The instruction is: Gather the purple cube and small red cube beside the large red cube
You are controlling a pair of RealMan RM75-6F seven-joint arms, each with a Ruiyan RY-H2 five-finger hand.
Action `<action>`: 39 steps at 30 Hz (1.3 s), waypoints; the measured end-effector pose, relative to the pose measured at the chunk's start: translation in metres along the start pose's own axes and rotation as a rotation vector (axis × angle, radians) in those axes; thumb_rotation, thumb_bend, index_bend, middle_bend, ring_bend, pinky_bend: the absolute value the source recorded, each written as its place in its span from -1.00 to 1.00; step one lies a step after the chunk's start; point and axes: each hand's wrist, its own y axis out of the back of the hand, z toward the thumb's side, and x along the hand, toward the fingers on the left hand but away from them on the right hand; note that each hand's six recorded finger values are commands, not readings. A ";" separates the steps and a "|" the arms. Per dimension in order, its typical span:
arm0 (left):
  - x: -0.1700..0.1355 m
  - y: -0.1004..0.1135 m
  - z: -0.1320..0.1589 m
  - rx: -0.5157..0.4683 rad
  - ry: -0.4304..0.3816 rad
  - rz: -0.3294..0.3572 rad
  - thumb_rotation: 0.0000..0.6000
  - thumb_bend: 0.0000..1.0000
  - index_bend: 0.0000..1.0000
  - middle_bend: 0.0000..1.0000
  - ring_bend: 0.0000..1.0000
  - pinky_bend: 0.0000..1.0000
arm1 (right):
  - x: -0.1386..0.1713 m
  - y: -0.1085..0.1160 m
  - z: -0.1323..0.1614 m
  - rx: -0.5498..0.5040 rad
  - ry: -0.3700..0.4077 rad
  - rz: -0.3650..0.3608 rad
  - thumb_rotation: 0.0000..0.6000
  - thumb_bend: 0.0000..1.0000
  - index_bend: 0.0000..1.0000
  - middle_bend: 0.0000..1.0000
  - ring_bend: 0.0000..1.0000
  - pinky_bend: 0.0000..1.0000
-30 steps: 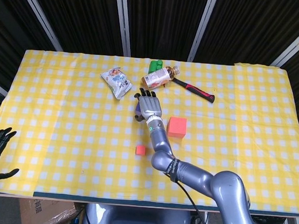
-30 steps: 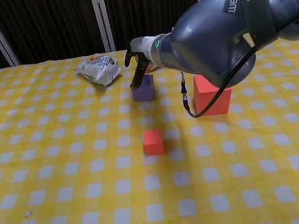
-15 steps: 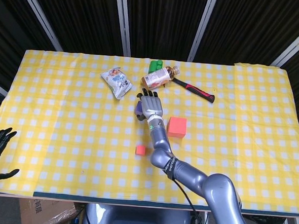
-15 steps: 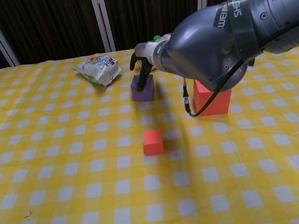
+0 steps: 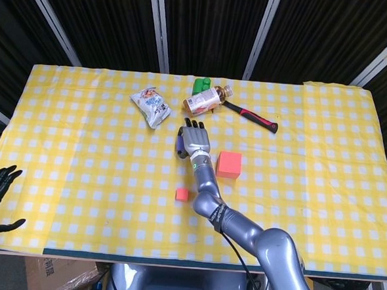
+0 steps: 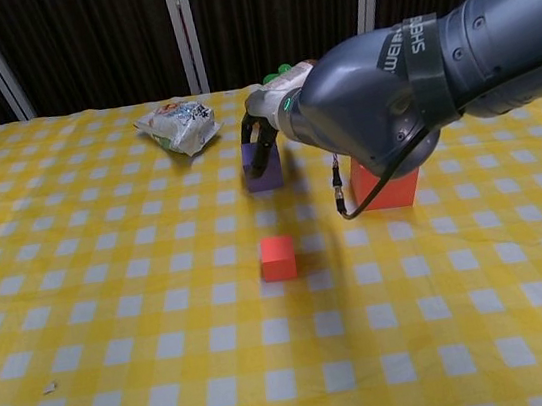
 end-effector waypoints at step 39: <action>0.001 -0.002 0.002 0.024 0.011 0.008 1.00 -0.84 -1.00 -1.00 -1.00 -0.97 | 0.062 0.009 -0.032 0.027 0.006 -0.007 1.00 -0.27 -0.04 -0.80 -1.00 -1.00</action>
